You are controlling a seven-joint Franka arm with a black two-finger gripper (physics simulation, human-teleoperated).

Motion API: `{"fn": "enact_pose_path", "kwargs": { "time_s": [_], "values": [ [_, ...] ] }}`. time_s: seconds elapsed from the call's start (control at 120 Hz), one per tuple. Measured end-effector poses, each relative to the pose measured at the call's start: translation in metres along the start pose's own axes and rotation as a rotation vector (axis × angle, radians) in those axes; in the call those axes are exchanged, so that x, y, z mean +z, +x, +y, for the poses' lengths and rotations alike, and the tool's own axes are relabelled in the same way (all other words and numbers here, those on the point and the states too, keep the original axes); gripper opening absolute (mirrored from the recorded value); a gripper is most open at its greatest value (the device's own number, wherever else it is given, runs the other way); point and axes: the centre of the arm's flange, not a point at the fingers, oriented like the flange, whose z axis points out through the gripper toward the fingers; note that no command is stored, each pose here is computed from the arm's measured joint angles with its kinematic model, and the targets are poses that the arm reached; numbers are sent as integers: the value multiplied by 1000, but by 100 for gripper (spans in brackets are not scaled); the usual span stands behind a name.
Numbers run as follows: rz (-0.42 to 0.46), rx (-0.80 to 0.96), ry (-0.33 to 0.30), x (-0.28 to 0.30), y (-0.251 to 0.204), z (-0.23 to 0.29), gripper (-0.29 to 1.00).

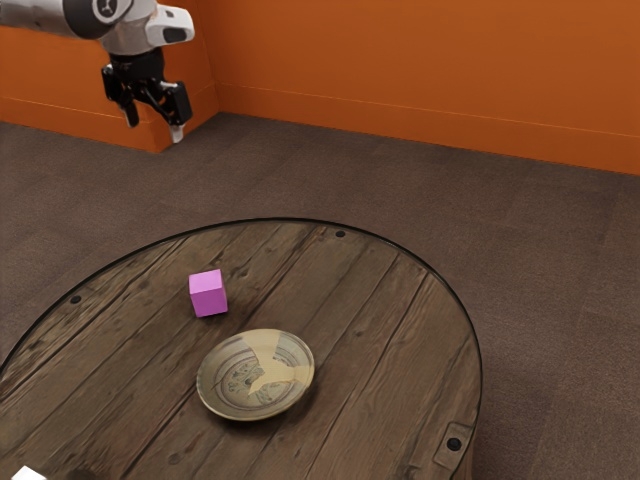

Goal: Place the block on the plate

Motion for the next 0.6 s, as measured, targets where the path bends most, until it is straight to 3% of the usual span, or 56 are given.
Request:
{"fn": "enact_pose_path", "kwargs": {
  "time_s": [0.117, 0.325, 0.458, 0.6],
  "values": [
    [-60, 41, -20, 23, -12, 4, 70],
    [-179, 115, -46, 143, -35, -55, 70],
    [-196, 232, -64, 209, -23, -64, 70],
    [-189, 415, -104, 266, -3, -34, 70]
  ]
}}
